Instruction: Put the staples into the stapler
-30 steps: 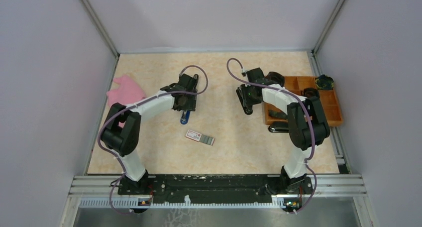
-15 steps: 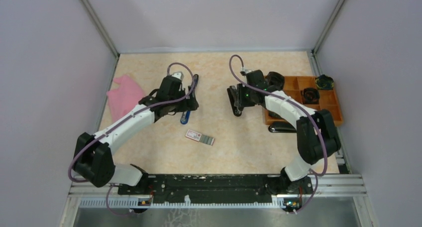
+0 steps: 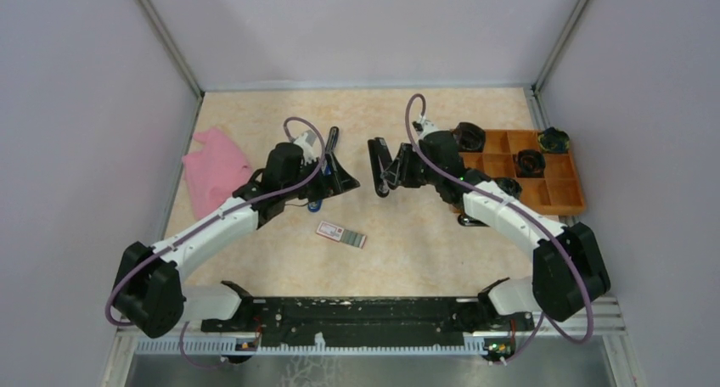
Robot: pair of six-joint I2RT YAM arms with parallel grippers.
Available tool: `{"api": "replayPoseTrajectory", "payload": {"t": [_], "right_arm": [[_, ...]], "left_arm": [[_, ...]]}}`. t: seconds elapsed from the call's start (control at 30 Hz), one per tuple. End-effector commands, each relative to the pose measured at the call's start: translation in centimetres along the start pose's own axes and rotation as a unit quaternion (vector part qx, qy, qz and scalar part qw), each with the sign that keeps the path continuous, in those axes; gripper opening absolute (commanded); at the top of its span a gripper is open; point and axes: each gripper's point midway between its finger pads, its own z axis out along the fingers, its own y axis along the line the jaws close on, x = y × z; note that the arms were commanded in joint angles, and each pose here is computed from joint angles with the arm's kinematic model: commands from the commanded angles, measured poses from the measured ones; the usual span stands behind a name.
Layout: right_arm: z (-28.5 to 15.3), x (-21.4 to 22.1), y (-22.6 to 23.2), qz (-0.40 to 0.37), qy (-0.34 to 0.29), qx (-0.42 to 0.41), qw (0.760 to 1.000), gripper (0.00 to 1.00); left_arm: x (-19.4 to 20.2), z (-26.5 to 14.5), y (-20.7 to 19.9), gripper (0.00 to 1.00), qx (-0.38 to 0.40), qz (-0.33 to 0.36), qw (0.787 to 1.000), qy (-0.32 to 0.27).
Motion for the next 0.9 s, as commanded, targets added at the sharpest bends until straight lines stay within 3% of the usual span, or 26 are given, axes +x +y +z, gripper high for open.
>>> {"api": "replayPoseTrajectory", "payload": {"t": [0.0, 0.3, 0.57, 0.87], "right_arm": [[-2.7, -5.0, 5.9, 0.01, -0.103, -0.105, 0.989, 0.0], [-4.0, -4.9, 7.6, 0.022, -0.116, -0.143, 0.983, 0.0], [-4.4, -4.5, 8.6, 0.028, -0.118, -0.162, 0.979, 0.0], [-4.3, -3.7, 10.0, 0.023, -0.102, -0.189, 0.976, 0.0]], "left_arm": [[-0.3, 0.0, -3.8, 0.91, 0.08, -0.019, 0.997, -0.01], [0.5, 1.9, -5.4, 0.8, 0.103, -0.022, 0.994, 0.006], [1.4, 3.5, -5.8, 0.59, 0.095, -0.02, 0.995, 0.014], [2.1, 5.1, -5.3, 0.42, 0.078, -0.019, 0.997, 0.017]]}}
